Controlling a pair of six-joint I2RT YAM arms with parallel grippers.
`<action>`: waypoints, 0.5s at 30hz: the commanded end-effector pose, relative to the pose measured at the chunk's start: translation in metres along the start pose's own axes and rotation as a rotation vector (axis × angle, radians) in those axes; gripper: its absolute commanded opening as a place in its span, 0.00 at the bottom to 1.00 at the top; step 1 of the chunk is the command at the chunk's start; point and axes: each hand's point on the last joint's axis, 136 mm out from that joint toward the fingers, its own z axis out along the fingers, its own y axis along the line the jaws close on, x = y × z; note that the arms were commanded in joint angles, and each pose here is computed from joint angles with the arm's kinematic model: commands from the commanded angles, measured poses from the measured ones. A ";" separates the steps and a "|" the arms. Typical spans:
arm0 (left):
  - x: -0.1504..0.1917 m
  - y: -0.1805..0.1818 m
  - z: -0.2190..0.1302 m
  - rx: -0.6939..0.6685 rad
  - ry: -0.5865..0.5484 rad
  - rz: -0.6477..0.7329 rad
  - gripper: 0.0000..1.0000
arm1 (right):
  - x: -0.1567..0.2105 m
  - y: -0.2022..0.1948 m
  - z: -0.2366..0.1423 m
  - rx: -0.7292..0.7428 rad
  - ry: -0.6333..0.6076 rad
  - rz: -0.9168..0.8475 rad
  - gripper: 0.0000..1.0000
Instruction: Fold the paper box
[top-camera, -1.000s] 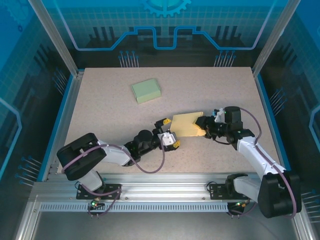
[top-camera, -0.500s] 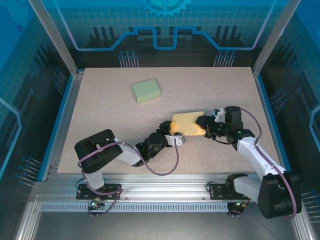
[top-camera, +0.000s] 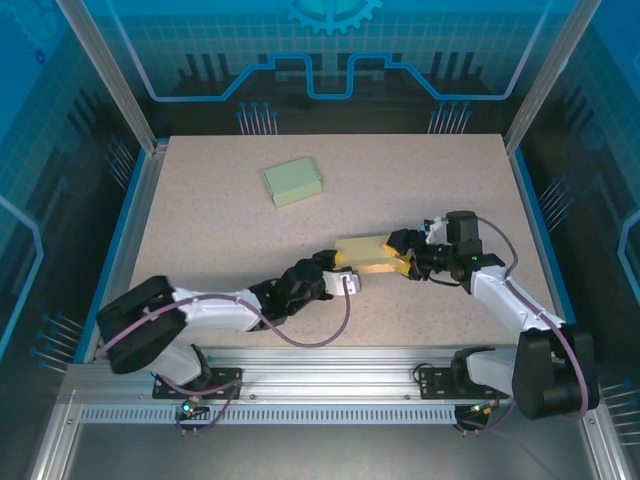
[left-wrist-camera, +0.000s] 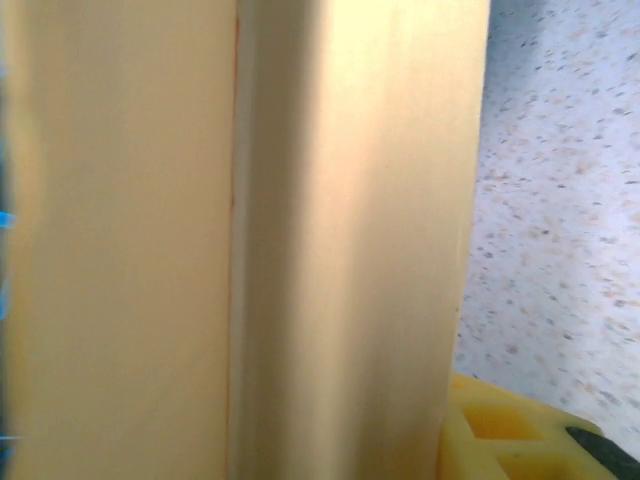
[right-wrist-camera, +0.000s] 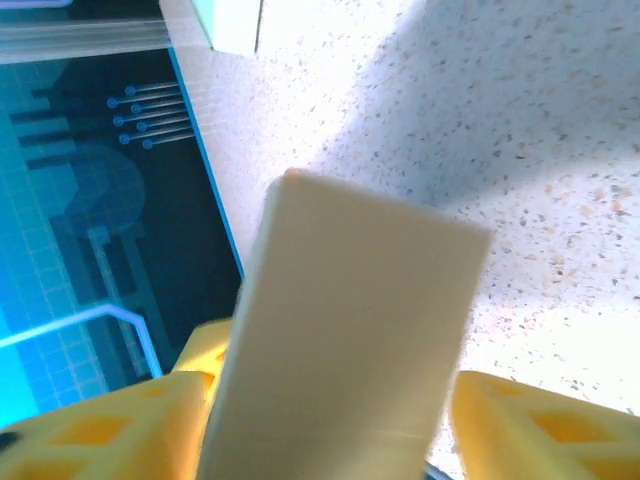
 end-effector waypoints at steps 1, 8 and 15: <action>0.012 -0.015 -0.027 0.244 0.117 -0.137 0.28 | -0.014 0.001 -0.007 0.015 -0.027 -0.029 0.86; 0.030 -0.033 -0.073 0.541 0.316 -0.254 0.30 | -0.030 0.001 -0.032 0.114 -0.116 -0.121 1.00; 0.048 -0.043 -0.076 0.693 0.469 -0.316 0.32 | -0.031 -0.013 -0.053 0.316 -0.178 -0.287 1.00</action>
